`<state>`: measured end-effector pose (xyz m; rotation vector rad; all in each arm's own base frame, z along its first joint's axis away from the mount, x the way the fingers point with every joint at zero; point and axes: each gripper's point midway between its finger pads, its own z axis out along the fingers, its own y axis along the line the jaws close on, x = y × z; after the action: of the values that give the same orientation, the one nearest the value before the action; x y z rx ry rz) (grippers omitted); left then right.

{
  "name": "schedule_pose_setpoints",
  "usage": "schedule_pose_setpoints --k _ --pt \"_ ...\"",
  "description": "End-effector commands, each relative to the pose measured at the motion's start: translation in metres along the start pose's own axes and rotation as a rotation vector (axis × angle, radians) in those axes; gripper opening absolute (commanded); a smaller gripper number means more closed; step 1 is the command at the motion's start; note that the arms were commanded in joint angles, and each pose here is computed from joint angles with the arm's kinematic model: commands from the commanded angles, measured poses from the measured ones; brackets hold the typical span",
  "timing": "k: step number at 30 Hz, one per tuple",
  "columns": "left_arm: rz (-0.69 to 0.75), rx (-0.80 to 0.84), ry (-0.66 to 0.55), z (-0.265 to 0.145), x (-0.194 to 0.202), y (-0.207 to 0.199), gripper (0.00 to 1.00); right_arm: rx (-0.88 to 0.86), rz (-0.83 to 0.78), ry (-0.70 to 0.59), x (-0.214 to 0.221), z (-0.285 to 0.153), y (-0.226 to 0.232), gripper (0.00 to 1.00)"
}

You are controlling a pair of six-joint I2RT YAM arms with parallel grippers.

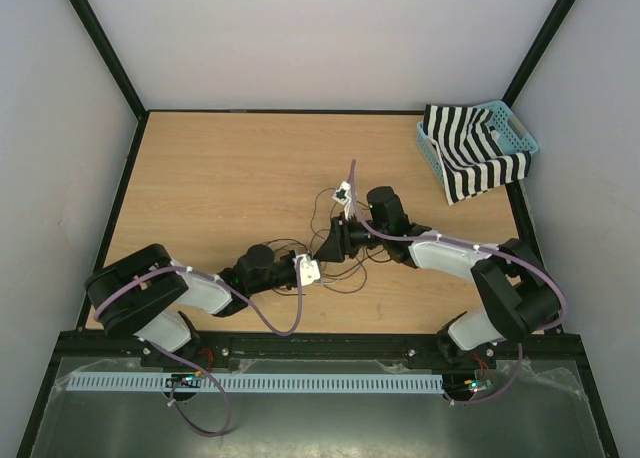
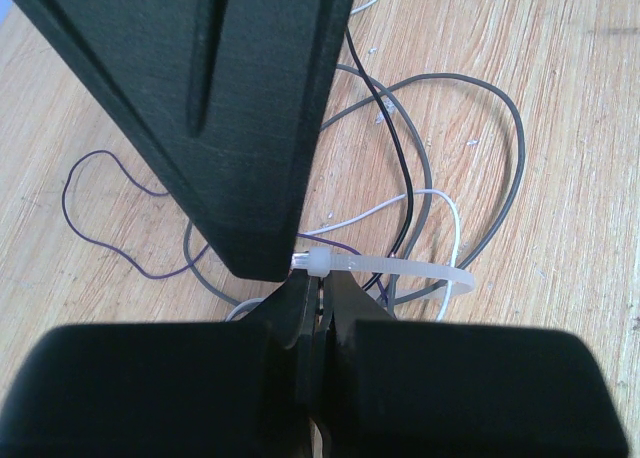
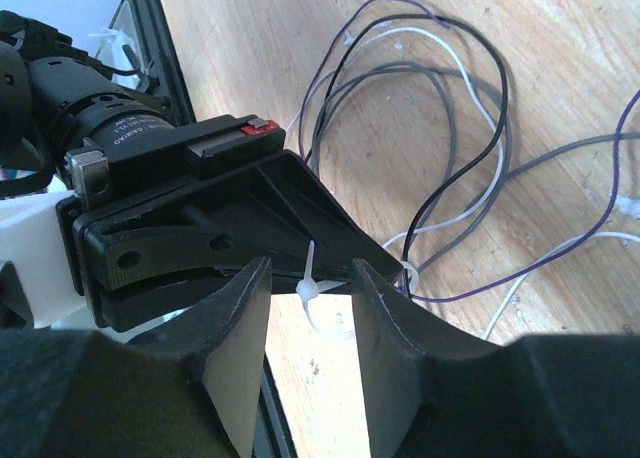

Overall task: Zip-tie the wires
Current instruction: Tie the cable at the center of the board.

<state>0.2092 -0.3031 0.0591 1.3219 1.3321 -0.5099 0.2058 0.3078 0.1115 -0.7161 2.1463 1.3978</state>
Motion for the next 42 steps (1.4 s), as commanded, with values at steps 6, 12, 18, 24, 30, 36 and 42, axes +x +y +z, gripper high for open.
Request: schedule_pose_setpoints --k 6,12,18,24,30,36,42 --pt "-0.005 -0.006 -0.026 0.003 -0.008 0.005 0.0 -0.068 0.02 0.019 0.005 0.005 0.009 0.41" --pt "-0.006 -0.005 -0.025 0.003 -0.007 0.004 0.0 -0.076 0.025 0.025 0.006 0.007 0.01 0.37" --pt "-0.005 -0.007 -0.025 0.003 -0.007 0.005 0.0 -0.078 0.03 0.034 0.009 0.008 0.008 0.34" --pt "-0.007 -0.011 -0.023 0.003 -0.007 0.005 0.0 -0.085 0.035 0.037 0.01 0.009 0.009 0.22" --pt "-0.007 -0.011 -0.025 0.003 -0.008 0.005 0.0 -0.08 0.017 0.016 0.001 0.009 0.01 0.0" --pt "-0.01 -0.008 -0.023 0.0 -0.007 0.001 0.0 -0.041 -0.001 0.003 -0.016 0.011 0.004 0.0" --pt "-0.001 0.004 -0.019 0.001 -0.007 -0.005 0.0 -0.03 -0.008 -0.007 -0.026 0.013 0.003 0.0"
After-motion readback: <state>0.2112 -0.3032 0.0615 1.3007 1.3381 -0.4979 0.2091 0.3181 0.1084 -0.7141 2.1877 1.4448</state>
